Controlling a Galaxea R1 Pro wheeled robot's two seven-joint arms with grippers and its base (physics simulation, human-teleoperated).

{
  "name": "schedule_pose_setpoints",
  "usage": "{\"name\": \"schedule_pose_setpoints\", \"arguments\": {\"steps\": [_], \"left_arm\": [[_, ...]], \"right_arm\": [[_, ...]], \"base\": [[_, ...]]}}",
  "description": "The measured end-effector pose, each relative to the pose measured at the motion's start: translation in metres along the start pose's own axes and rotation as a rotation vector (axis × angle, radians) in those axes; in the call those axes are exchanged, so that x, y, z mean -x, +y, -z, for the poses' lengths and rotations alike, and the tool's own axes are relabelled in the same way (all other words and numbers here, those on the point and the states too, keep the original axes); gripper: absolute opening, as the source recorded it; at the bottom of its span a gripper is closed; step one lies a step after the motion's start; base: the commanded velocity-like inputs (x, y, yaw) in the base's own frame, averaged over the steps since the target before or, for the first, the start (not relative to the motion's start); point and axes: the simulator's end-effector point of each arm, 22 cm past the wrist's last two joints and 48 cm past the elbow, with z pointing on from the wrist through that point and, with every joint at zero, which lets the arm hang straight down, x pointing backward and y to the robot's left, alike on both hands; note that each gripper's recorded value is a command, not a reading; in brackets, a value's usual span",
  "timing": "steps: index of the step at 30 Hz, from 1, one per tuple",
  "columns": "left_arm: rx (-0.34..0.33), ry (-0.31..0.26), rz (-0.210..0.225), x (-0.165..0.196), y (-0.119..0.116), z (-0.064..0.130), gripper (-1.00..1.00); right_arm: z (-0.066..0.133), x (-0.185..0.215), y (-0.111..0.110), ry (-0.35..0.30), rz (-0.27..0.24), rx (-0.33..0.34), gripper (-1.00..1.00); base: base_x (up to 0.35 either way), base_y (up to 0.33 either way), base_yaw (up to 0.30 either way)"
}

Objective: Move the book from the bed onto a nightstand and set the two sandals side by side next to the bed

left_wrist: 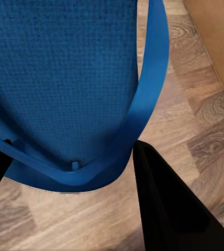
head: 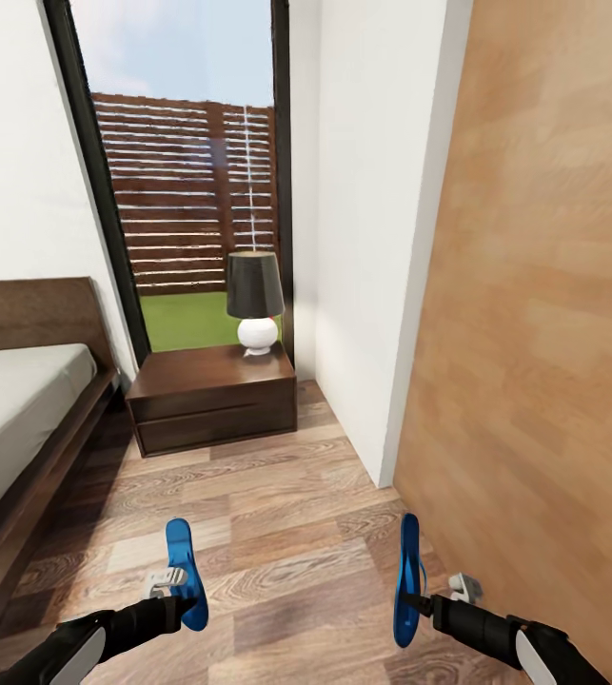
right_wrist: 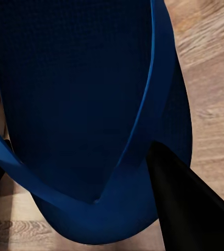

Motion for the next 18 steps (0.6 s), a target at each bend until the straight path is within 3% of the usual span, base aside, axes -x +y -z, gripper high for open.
{"name": "schedule_pose_setpoints", "arguments": {"steps": [18], "left_arm": [[-0.007,-0.035,-0.02,0.031,-0.017,0.018,-1.0]], "right_arm": [[0.014,0.028,0.024,-0.029,0.025,0.013,-1.0]], "base": [[0.0,0.0,0.0]]}}
